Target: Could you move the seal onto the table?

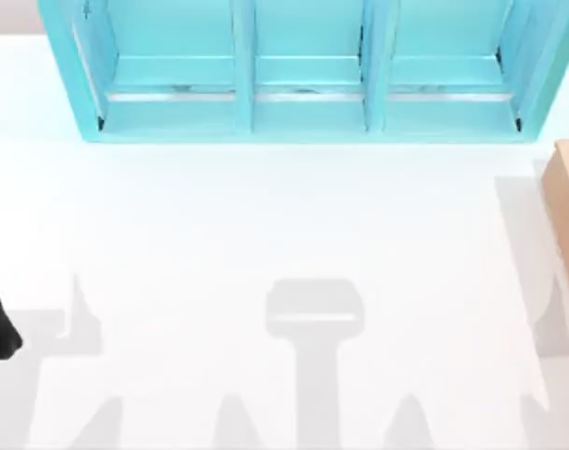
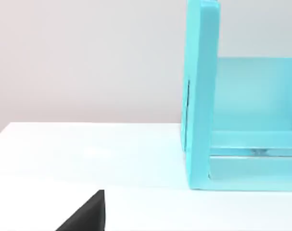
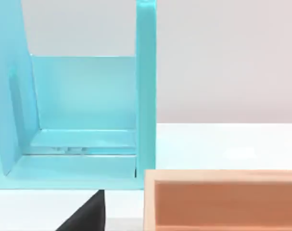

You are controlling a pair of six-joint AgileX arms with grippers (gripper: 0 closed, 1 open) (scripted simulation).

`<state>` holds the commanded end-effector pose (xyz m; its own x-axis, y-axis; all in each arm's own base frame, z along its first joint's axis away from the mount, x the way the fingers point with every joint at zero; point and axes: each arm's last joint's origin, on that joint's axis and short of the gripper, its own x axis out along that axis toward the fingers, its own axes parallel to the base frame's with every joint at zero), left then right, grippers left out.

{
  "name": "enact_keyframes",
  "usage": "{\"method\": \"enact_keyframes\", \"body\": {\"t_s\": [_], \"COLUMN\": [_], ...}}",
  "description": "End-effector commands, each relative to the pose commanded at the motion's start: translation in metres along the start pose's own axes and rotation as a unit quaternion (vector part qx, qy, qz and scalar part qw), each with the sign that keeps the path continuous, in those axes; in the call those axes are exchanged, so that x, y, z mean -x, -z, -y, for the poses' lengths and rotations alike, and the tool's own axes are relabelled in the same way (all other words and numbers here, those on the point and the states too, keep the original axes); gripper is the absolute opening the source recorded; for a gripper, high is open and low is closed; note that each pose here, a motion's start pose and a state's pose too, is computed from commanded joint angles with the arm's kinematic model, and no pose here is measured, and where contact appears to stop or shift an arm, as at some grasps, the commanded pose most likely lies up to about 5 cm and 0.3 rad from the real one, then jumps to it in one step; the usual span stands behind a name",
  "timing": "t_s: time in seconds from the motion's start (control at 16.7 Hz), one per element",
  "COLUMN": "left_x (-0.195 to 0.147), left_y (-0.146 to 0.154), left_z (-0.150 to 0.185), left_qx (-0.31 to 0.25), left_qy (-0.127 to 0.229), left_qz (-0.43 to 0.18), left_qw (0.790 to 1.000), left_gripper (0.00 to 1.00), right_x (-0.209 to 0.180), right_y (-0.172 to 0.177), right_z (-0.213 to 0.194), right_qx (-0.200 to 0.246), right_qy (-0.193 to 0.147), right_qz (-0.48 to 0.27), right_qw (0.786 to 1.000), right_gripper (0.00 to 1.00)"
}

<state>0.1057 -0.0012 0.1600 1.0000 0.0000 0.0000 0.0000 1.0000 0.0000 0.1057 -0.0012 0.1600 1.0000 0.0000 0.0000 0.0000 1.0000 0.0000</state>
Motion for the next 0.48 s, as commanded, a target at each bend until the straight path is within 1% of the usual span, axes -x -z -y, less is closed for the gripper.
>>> {"method": "enact_keyframes", "body": {"t_s": [0.12, 0.24, 0.36, 0.48], "left_x": [0.000, 0.000, 0.000, 0.000], "left_y": [0.000, 0.000, 0.000, 0.000], "left_z": [0.000, 0.000, 0.000, 0.000], "left_qx": [0.000, 0.000, 0.000, 0.000], "left_qy": [0.000, 0.000, 0.000, 0.000], "left_qz": [0.000, 0.000, 0.000, 0.000], "left_qw": [1.000, 1.000, 1.000, 1.000], "left_gripper": [1.00, 1.00, 1.00, 1.00], "right_x": [0.000, 0.000, -0.001, -0.005], "right_y": [0.000, -0.006, -0.018, -0.035], "right_z": [0.000, 0.001, 0.003, 0.006], "right_qx": [0.000, 0.005, 0.014, 0.026], "right_qy": [0.000, 0.006, 0.016, 0.027], "right_qz": [0.000, -0.016, -0.052, -0.108], "right_qw": [1.000, 1.000, 0.998, 0.993], "right_gripper": [1.00, 1.00, 1.00, 1.00]}}
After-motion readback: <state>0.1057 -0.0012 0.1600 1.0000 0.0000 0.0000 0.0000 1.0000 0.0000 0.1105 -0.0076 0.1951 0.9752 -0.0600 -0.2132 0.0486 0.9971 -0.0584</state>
